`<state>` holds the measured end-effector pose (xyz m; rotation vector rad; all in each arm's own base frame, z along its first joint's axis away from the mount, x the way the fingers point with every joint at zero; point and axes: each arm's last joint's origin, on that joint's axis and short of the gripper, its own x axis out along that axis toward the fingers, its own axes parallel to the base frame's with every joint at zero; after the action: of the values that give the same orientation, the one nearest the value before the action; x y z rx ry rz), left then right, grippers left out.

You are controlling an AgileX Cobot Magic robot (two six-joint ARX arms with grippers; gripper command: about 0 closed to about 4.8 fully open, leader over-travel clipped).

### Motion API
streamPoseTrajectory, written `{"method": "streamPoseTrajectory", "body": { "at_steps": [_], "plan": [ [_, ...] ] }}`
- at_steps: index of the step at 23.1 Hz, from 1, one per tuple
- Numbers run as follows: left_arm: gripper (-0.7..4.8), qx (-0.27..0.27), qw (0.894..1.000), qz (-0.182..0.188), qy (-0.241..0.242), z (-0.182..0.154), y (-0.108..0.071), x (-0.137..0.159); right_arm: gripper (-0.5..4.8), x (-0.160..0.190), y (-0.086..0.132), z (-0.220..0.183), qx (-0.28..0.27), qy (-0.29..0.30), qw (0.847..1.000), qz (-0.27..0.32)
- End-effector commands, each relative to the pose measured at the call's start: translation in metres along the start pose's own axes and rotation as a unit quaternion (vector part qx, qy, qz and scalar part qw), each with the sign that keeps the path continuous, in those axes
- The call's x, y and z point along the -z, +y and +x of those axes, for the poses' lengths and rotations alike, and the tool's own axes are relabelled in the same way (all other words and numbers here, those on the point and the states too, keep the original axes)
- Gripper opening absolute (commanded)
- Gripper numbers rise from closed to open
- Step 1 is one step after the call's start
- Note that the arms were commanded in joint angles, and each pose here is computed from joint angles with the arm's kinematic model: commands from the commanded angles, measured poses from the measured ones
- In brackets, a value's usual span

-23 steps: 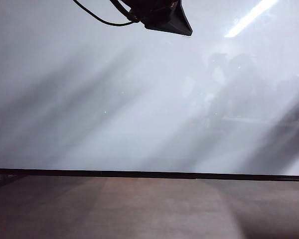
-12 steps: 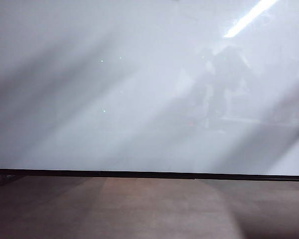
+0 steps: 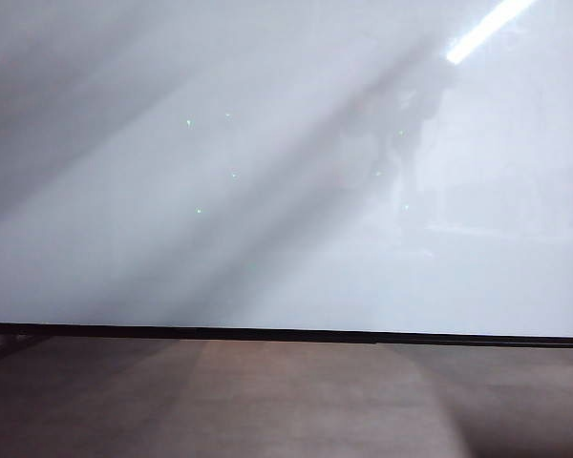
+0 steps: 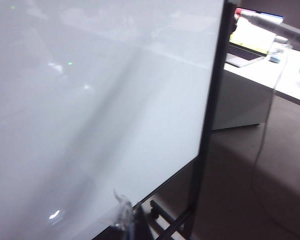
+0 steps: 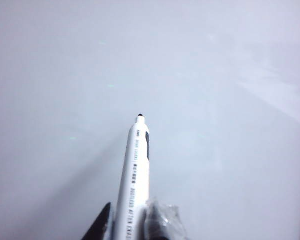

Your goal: Reach to the right to find the marker pen, pick it up, and write the number 0 on the whiteboard.

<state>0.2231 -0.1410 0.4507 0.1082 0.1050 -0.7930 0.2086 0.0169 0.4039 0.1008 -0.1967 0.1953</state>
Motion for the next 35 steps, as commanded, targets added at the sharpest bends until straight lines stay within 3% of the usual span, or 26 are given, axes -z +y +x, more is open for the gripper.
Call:
{"method": "streamPoseTrajectory", "body": {
  "at_steps": [1, 10, 14, 25, 35],
  "plan": [
    [-0.05, -0.026, 0.999, -0.018, -0.015, -0.010, 0.000, -0.010, -0.06, -0.018, 0.016, 0.020, -0.019, 0.005, 0.999, -0.028],
    [-0.05, -0.103, 0.994, -0.013, -0.010, -0.023, -0.010, -0.031, -0.06, -0.050, 0.028, 0.075, -0.033, 0.016, 0.998, -0.055],
    [-0.05, -0.100, 0.995, -0.014, 0.000, -0.021, -0.011, -0.029, -0.06, -0.050, 0.028, 0.097, -0.033, 0.028, 0.997, -0.061],
    [-0.05, -0.080, 0.997, 0.009, 0.013, -0.012, -0.013, -0.024, -0.06, -0.033, 0.032, 0.120, -0.010, 0.055, 0.987, -0.153],
    [-0.05, -0.079, 0.997, 0.008, 0.022, -0.005, -0.012, -0.021, -0.06, -0.020, 0.030, 0.131, -0.011, 0.068, 0.982, -0.174]
  ]
}}
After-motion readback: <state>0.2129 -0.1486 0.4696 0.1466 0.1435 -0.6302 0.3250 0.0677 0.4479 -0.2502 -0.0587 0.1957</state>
